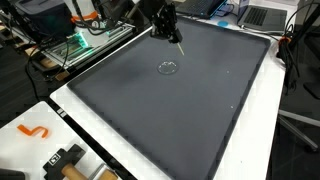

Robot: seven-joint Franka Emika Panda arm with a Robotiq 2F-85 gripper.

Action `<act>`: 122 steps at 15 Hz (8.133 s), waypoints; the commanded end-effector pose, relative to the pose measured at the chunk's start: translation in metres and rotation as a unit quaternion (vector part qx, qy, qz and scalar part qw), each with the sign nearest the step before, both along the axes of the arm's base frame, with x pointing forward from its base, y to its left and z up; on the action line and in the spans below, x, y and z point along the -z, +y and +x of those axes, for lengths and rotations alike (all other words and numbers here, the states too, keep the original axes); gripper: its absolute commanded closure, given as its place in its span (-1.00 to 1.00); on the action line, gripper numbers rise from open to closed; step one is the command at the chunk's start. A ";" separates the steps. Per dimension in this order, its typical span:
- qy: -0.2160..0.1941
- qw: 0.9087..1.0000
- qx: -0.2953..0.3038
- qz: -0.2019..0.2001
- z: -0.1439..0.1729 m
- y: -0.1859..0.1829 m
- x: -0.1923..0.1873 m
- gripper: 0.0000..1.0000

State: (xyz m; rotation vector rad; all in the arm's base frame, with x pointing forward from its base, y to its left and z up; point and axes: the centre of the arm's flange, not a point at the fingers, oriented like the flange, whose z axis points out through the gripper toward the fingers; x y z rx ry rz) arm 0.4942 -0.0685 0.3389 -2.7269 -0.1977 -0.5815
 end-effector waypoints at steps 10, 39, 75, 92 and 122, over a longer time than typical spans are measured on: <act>-0.002 0.998 -0.026 0.057 -0.046 -0.017 -0.005 0.94; -0.002 0.997 -0.062 0.043 -0.078 0.042 -0.031 0.94; 0.112 0.970 -0.021 -0.213 -0.003 0.113 -0.057 0.94; 0.133 0.968 -0.032 -0.209 0.007 0.121 0.038 0.94; 0.144 0.966 -0.039 -0.211 0.009 0.126 0.071 0.94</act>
